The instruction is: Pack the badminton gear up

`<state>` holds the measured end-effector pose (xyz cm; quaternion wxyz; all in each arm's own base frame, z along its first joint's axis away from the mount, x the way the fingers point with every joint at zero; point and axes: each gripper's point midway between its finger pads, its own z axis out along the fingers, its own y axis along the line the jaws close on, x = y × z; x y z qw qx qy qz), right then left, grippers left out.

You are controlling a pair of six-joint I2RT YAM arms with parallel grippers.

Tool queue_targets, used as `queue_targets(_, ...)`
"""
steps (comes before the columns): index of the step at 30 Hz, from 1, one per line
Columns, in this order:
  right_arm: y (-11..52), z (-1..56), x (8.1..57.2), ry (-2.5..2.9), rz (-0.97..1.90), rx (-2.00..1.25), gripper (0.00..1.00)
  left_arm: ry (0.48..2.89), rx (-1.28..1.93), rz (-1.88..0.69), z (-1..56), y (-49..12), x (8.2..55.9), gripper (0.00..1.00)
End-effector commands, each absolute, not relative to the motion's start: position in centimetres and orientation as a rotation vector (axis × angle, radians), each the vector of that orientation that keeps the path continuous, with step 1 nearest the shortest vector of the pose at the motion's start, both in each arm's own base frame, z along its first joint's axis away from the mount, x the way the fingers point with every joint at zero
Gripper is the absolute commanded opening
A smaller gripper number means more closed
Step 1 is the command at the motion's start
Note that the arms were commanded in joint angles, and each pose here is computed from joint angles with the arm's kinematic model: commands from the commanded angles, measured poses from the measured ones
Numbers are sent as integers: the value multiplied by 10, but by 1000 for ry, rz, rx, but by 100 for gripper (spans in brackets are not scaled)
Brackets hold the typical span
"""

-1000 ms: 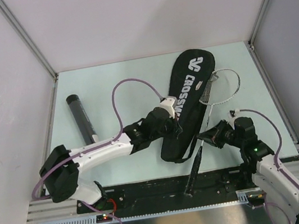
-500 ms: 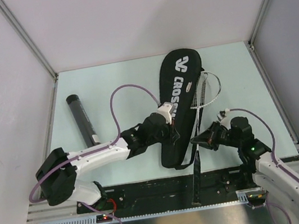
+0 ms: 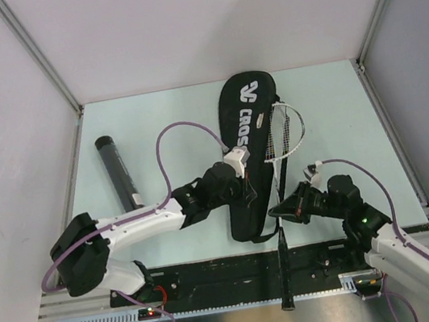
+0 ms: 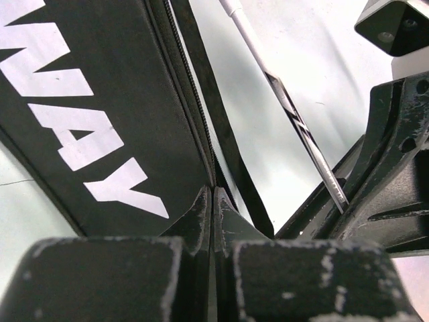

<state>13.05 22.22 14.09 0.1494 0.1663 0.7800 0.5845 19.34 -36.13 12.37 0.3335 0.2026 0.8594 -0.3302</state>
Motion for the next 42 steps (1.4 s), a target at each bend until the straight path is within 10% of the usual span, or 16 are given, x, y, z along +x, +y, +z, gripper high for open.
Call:
queue_targets(1, 231, 164, 135, 2126, 1694, 280, 0, 2157, 533, -974, 153, -369, 189, 0)
queue_targets(16, 252, 154, 157, 2195, 1688, 78, 0, 2132, 609, -1035, 152, -356, 170, 0)
queue_targets(42, 291, 126, 333, 2058, 1392, 168, 0, 2098, 483, -1386, 180, -352, 129, 0)
